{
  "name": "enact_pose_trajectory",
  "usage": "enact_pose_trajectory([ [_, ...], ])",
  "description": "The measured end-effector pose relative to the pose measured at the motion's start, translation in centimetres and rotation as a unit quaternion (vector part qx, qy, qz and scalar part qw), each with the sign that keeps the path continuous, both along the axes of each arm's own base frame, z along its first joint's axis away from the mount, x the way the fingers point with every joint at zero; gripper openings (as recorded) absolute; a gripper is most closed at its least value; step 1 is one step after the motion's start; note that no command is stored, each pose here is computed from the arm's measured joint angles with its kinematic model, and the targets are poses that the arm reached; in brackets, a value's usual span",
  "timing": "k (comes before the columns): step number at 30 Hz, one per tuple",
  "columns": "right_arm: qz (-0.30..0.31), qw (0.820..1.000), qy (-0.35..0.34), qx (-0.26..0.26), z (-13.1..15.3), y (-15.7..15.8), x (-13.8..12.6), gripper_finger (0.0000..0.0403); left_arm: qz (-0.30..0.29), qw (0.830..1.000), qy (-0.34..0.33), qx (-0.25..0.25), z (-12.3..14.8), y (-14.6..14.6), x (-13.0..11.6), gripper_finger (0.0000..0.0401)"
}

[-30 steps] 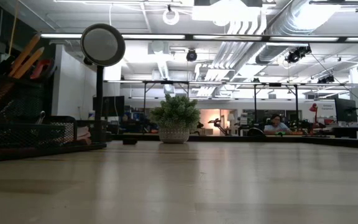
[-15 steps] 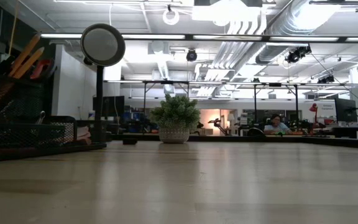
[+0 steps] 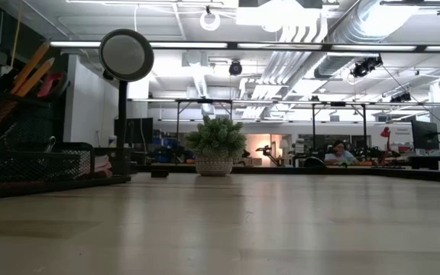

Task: Pick and place office supplies into organizer
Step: Put the orange pencil into the desk organizer

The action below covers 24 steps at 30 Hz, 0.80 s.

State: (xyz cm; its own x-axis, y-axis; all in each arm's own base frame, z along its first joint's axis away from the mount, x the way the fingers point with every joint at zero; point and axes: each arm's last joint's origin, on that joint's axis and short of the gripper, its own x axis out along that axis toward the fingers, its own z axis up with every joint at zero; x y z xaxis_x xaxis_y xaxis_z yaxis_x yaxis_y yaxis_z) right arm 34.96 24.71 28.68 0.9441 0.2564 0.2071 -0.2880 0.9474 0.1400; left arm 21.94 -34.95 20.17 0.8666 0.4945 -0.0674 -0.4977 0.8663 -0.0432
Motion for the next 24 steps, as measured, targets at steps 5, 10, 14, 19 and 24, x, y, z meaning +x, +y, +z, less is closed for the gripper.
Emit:
enact_pose_trajectory([
  [5, -0.008, 1.000, 0.013, -0.003, -0.3, 0.0, 0.1, 0.0014, 0.018, 0.998, 0.058, 0.002, -0.3, 0.1, -0.1, 0.0088],
  [10, -0.010, 0.999, 0.030, 0.004, -0.5, -0.4, 0.4, 0.0014, 0.040, 0.991, 0.127, -0.014, -0.6, 0.2, -0.3, 0.0118],
  [14, -0.017, 0.999, 0.050, 0.007, -0.9, -1.0, 0.9, 0.0014, 0.063, 0.979, 0.188, -0.042, -1.0, 0.3, -0.5, 0.0132],
  [19, -0.045, 0.997, 0.060, 0.001, -1.2, -2.6, 1.9, 0.0014, 0.098, 0.944, 0.303, -0.088, -1.6, 0.2, -1.2, 0.0138],
  [24, -0.074, 0.995, 0.063, -0.002, -1.3, -5.5, 3.5, 0.0014, 0.091, 0.919, 0.366, -0.112, -2.0, -0.4, -1.7, 0.0138],
])
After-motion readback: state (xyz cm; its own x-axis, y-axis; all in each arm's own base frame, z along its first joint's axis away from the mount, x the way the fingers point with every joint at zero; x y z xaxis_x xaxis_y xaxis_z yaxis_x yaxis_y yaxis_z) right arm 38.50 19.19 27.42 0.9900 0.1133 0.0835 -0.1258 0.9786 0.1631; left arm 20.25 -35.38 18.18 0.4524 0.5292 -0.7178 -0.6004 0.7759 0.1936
